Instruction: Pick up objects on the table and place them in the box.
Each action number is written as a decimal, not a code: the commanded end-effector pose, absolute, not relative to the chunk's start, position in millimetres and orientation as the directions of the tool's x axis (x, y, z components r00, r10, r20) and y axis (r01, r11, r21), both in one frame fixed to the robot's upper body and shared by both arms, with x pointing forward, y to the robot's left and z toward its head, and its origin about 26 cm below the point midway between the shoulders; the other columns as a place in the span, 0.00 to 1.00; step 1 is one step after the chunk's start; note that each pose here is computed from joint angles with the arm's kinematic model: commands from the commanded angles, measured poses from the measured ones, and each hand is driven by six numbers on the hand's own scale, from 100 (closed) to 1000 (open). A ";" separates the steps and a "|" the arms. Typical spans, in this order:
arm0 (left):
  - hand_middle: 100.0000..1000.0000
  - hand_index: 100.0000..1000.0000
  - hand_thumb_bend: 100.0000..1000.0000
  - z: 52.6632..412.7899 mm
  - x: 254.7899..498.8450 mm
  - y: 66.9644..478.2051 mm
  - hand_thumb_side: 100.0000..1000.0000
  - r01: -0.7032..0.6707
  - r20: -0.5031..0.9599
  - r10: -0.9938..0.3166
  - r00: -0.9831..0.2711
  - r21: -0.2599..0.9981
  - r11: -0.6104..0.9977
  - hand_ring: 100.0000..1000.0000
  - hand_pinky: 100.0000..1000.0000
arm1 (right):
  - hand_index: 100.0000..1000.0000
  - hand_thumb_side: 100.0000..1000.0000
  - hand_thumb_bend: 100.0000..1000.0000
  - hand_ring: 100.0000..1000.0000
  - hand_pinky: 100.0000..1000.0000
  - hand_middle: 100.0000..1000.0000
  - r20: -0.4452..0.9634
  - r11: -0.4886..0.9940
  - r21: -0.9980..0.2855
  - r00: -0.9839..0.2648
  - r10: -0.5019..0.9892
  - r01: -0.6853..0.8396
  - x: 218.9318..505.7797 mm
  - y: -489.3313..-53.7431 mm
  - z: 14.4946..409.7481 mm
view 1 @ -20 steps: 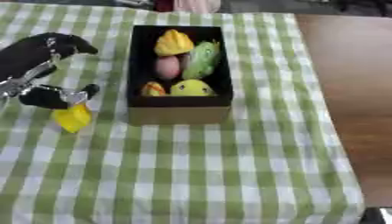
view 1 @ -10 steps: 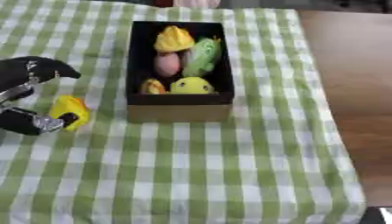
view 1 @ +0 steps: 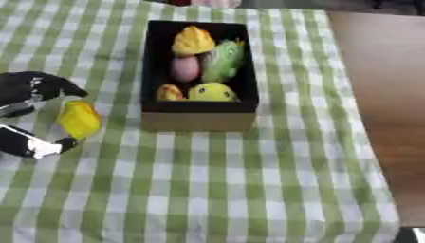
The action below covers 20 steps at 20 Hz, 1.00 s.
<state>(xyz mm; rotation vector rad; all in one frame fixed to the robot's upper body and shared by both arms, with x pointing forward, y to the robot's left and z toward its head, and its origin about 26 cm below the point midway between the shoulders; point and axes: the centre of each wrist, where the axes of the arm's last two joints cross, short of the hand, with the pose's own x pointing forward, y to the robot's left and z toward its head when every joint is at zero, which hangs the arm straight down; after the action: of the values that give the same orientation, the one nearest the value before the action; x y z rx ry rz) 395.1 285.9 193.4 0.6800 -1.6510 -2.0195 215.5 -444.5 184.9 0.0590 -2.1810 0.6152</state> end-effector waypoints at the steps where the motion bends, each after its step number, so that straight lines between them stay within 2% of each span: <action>1: 0.79 0.93 0.31 205.3 396.5 294.7 0.32 0.006 -0.131 -0.637 -0.760 0.978 -0.208 0.86 0.88 | 0.99 0.88 0.00 1.00 1.00 0.56 0.735 0.863 -0.441 -0.651 0.189 -0.246 216.7 -443.6 192.1; 2: 0.80 0.93 0.31 205.1 397.1 294.9 0.23 0.003 -0.134 -0.640 -0.757 0.978 -0.208 0.86 0.88 | 0.99 0.88 0.00 1.00 1.00 0.56 0.734 0.863 -0.442 -0.651 0.191 -0.246 216.8 -443.4 191.9; 4: 0.80 0.93 0.31 204.4 398.7 295.8 0.21 -0.003 -0.142 -0.647 -0.749 0.978 -0.210 0.86 0.88 | 0.99 0.88 0.00 1.00 1.00 0.56 0.733 0.862 -0.443 -0.652 0.192 -0.244 216.9 -443.1 191.4; 5: 0.80 0.92 0.32 203.8 399.6 296.2 0.11 -0.006 -0.146 -0.650 -0.746 0.977 -0.213 0.86 0.88 | 0.99 0.88 0.00 1.00 1.00 0.56 0.733 0.862 -0.444 -0.652 0.193 -0.244 217.0 -443.0 191.1; 7: 0.80 0.92 0.33 202.5 401.6 296.7 0.00 -0.010 -0.156 -0.656 -0.739 0.975 -0.221 0.86 0.88 | 0.99 0.89 0.00 1.00 1.00 0.56 0.734 0.862 -0.445 -0.651 0.194 -0.244 217.1 -442.8 190.2; 15: 0.79 0.91 0.32 199.8 405.7 299.8 0.00 -0.036 -0.183 -0.672 -0.718 0.973 -0.227 0.86 0.87 | 0.99 0.89 0.00 1.00 1.00 0.56 0.736 0.859 -0.453 -0.644 0.210 -0.238 216.8 -443.3 186.2; 18: 0.79 0.91 0.35 200.8 407.3 299.3 0.00 -0.052 -0.200 -0.670 -0.715 0.971 -0.235 0.86 0.87 | 0.99 0.89 0.00 1.00 1.00 0.56 0.735 0.862 -0.449 -0.645 0.207 -0.236 217.1 -443.6 186.5; 19: 0.79 0.91 0.36 200.3 408.2 299.5 0.00 -0.053 -0.207 -0.669 -0.714 0.968 -0.244 0.86 0.87 | 0.99 0.92 0.00 1.00 1.00 0.56 0.735 0.864 -0.446 -0.647 0.204 -0.234 217.1 -443.9 187.1; 20: 0.79 0.91 0.36 199.7 409.0 299.8 0.00 -0.053 -0.213 -0.668 -0.713 0.966 -0.252 0.86 0.87 | 0.99 0.89 0.00 1.00 1.00 0.56 0.734 0.866 -0.442 -0.649 0.201 -0.232 217.0 -444.2 187.8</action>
<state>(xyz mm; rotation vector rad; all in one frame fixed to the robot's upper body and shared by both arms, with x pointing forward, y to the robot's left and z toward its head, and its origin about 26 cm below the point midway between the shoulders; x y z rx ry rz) 407.8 296.3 187.4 0.8221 -1.5895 -2.0131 215.5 -441.9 177.9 0.0391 -2.1703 0.6262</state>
